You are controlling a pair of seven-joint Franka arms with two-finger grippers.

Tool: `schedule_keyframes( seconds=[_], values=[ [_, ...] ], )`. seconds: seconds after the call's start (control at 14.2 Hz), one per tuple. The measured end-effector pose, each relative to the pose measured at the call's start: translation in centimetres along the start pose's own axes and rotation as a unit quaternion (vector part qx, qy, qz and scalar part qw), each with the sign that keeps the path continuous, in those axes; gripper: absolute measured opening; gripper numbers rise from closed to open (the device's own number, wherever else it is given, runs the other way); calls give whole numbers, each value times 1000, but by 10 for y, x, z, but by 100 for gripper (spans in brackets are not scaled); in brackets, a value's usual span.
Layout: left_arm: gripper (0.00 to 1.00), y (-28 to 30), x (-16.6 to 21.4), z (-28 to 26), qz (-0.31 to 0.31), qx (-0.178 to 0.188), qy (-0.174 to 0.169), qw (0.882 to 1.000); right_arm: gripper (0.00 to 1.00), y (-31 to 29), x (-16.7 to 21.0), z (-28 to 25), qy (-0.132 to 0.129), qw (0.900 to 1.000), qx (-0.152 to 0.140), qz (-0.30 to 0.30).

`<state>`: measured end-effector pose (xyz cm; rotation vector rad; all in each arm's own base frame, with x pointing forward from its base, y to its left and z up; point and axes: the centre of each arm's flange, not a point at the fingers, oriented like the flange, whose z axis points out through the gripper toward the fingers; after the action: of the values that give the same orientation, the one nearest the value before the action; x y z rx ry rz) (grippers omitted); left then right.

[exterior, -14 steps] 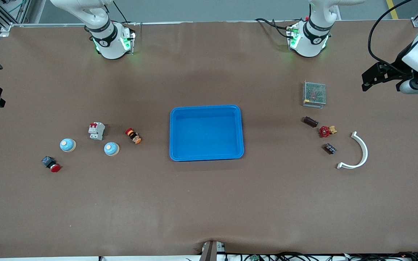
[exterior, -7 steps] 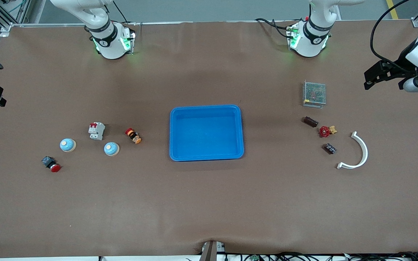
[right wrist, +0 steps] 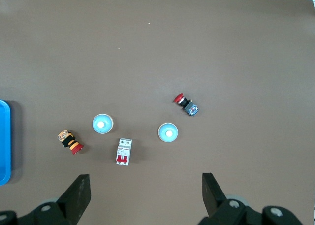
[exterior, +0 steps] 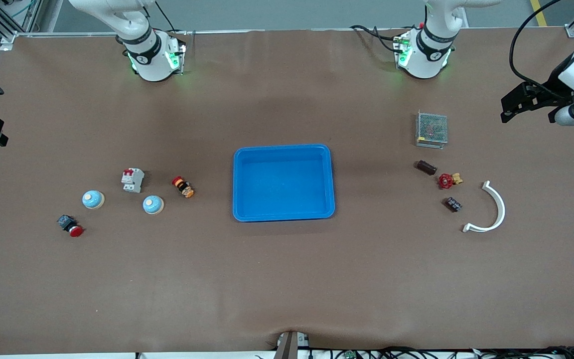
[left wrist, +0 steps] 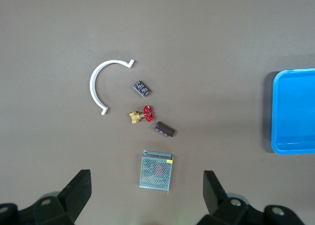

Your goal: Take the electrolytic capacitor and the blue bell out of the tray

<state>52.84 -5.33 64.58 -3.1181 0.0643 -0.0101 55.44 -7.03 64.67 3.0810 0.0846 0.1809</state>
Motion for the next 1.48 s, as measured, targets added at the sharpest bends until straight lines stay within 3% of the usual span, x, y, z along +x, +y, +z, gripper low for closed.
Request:
schedule_keyframes(
  seconds=[0.64, 1.48],
  values=[
    [100, -4, 0, -8, 0, 6, 9, 1000, 100, -1, 1, 0, 1, 1000, 0, 1],
    [100, -4, -3, -6, 3, 7, -5, 1000, 100, 3, 0, -2, 2, 1000, -1, 6]
  ],
)
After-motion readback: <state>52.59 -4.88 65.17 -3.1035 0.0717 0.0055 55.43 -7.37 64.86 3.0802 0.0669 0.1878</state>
